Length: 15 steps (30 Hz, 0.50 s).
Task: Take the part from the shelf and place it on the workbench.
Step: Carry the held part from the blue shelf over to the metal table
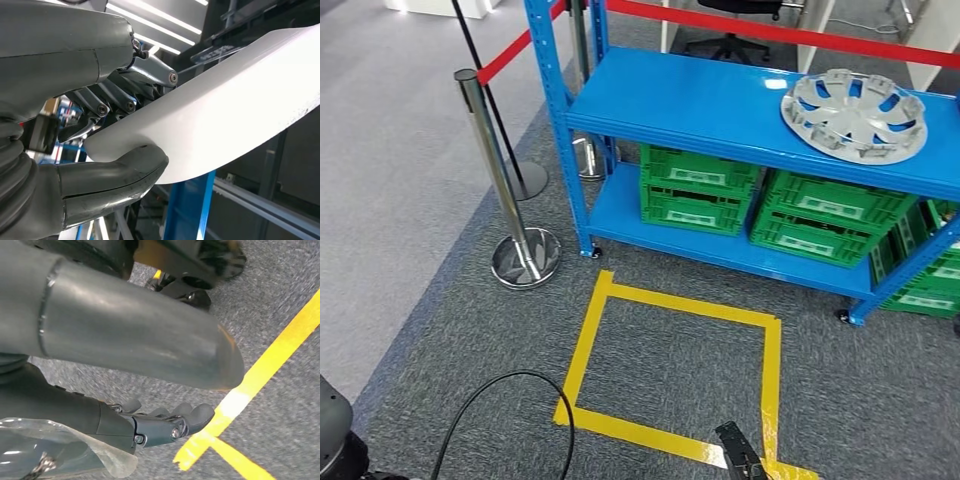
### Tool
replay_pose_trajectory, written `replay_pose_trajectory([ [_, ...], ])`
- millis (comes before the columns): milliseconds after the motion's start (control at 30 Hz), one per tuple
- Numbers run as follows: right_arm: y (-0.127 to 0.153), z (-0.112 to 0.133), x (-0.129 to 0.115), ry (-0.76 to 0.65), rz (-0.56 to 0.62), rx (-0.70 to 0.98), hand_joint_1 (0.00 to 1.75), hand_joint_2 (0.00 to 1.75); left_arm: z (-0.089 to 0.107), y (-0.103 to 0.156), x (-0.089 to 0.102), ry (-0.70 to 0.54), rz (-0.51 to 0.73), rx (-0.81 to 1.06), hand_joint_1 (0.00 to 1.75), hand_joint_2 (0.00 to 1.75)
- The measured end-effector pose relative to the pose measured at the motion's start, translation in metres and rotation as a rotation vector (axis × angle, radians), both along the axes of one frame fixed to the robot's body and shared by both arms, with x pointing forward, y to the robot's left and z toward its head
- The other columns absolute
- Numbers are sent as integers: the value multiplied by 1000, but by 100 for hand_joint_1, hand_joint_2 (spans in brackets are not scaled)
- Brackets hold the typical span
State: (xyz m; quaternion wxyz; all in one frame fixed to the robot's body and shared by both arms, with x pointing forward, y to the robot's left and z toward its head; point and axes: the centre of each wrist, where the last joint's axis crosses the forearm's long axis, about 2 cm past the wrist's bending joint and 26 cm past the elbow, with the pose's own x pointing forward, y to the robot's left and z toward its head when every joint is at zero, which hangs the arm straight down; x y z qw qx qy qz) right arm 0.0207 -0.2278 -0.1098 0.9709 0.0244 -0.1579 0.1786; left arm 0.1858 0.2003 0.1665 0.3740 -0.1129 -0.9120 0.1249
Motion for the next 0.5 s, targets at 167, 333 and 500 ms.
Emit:
replay_pose_trajectory([
  [167, 1, 0, -1, 17, 10, 9, 0, 0, 1, 0, 1, -2, 3, 0, 175, 175],
  [333, 2, 0, -1, 37, 51, 11, 0, 0, 1, 0, 2, -3, 4, -6, 175, 175],
  [500, 3, 0, -1, 46, 117, 0, 0, 0, 0, 0, 1, 2, 2, -12, 175, 175],
])
